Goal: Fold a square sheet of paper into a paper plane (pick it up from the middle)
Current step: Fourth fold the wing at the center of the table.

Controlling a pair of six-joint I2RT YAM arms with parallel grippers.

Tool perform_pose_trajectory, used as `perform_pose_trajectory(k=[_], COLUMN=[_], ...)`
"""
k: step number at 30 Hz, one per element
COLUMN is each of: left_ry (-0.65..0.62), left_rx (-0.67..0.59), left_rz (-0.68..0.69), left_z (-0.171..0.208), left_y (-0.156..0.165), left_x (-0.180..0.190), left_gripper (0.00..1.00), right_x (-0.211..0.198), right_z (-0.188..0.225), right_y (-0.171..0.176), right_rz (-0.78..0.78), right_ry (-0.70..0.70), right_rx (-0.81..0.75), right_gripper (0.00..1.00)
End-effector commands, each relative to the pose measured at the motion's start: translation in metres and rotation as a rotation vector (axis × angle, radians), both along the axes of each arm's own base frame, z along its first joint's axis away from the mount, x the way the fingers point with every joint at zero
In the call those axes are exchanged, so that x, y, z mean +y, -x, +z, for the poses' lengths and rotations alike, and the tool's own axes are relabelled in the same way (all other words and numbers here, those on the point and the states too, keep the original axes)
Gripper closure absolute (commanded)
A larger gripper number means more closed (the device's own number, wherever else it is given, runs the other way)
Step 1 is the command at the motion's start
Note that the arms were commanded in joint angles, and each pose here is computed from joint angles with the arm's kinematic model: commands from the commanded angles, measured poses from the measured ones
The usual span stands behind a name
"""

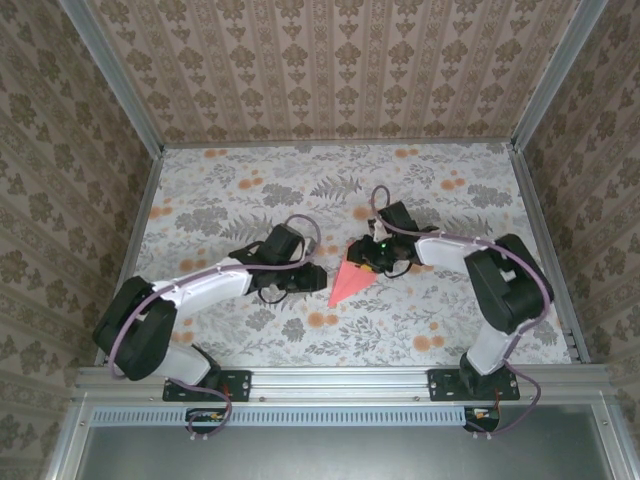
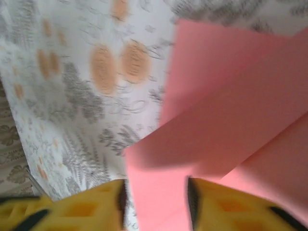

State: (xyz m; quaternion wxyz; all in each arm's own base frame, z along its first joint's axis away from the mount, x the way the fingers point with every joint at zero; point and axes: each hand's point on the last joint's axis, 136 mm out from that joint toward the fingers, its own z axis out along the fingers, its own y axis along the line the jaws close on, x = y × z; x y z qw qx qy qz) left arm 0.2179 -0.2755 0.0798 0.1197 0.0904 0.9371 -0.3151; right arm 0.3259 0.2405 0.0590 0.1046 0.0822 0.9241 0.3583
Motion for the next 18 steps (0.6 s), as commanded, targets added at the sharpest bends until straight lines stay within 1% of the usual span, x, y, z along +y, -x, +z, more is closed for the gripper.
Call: perform_pose_trajectory(k=[1,4,7,10,13,18], left_ry=[-0.018,-0.015,0.010,0.029,0.038,0.052], left_rx=[-0.065,-0.092,-0.119,-0.130,-0.130,-0.126], left_rz=[0.124,0.182,0.217,0.227,0.223,0.210], left_z=[0.008,0.009,0.013,0.015,0.015,0.015], left_y=[-0.025,-0.038,-0.050,-0.056,-0.058,-0.057], left_x=[0.020,0.034,0.041,0.043,0.044,0.043], left_gripper=[0.49,0.34,0.21,0.10,0.00,0.00], right_x=[-0.023,-0.037,-0.043,-0.039,-0.029,-0.017], right_z=[0.019,0.013,0.004,-0.004,-0.012,-0.021], right_y=[-0.003,0.003,0.006,0.004,0.002,0.001], right_rz=[-0.121,-0.212,-0.270,-0.289,-0.269,-0.242], right_ry=[0.074,0.100,0.098,0.081,0.068,0.075], right_rx=[-0.040,-0.020,0.009,0.041,0.069,0.092], right_gripper=[0.50,0.45,0.44,0.44,0.48,0.52])
